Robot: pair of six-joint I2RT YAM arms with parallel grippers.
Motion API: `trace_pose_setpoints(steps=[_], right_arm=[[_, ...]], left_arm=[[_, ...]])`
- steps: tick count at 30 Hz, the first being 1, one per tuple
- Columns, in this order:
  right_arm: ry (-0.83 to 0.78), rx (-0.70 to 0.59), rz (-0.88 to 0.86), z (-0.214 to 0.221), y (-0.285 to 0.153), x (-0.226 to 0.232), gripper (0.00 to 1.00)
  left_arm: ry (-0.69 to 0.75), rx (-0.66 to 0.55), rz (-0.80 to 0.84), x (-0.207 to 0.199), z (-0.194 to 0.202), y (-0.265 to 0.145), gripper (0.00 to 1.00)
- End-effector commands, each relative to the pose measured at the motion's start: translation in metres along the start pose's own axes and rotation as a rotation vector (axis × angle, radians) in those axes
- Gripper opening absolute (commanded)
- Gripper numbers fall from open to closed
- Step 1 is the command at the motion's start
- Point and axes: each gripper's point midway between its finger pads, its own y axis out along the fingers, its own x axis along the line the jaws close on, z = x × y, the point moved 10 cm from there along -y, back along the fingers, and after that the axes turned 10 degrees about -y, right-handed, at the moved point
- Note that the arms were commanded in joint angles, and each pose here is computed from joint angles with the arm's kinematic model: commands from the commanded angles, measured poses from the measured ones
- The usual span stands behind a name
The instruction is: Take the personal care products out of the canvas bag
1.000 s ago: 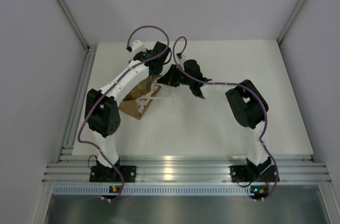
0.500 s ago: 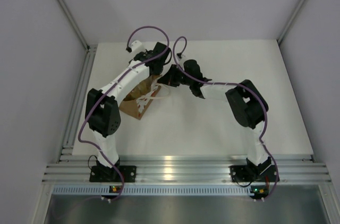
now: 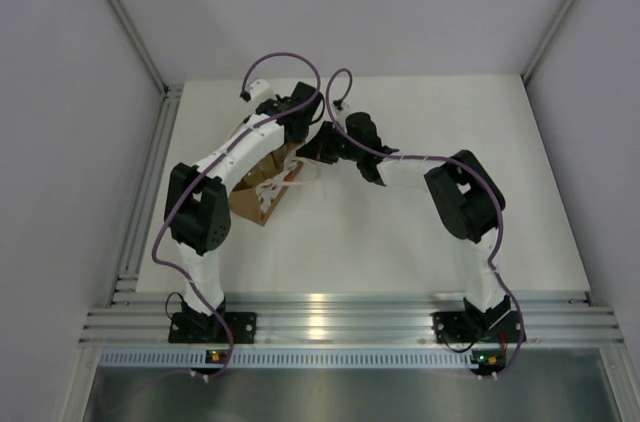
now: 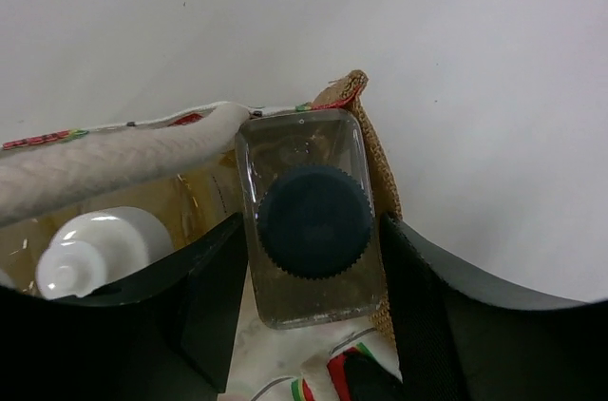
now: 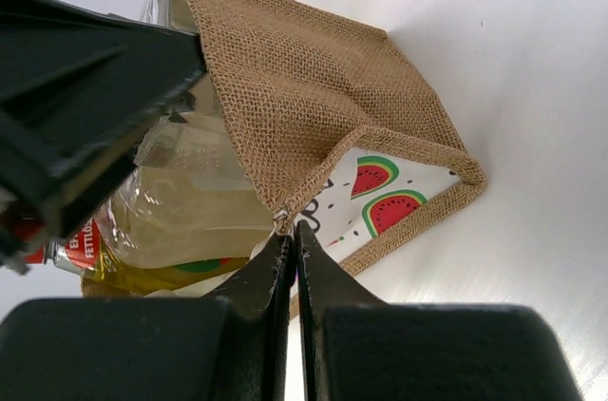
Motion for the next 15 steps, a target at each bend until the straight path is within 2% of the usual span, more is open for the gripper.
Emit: trace_pose_setpoints(steps=[1, 3, 7, 13, 14, 15], right_arm=[[0.034, 0.064, 0.149, 0.020, -0.005, -0.028, 0.00], [0.034, 0.063, 0.150, 0.019, -0.005, -0.028, 0.00], [0.034, 0.065, 0.148, 0.020, -0.005, -0.028, 0.00], [0.036, 0.064, 0.149, 0.019, -0.004, -0.029, 0.00], [0.038, 0.065, 0.148, 0.019, -0.004, -0.029, 0.00], [0.040, 0.061, 0.147, 0.018, -0.005, -0.028, 0.00]], left_arm=[[0.109, 0.101, -0.102, 0.019, 0.033, 0.024, 0.61], [0.106, 0.099, -0.101, 0.018, 0.031, 0.024, 0.60], [0.104, 0.094, -0.098, 0.019, 0.030, 0.023, 0.45], [0.105, 0.083, -0.074, 0.013, 0.021, 0.017, 0.46], [0.104, 0.081, -0.072, 0.013, 0.020, 0.017, 0.43], [0.104, 0.080, -0.071, 0.013, 0.020, 0.016, 0.36]])
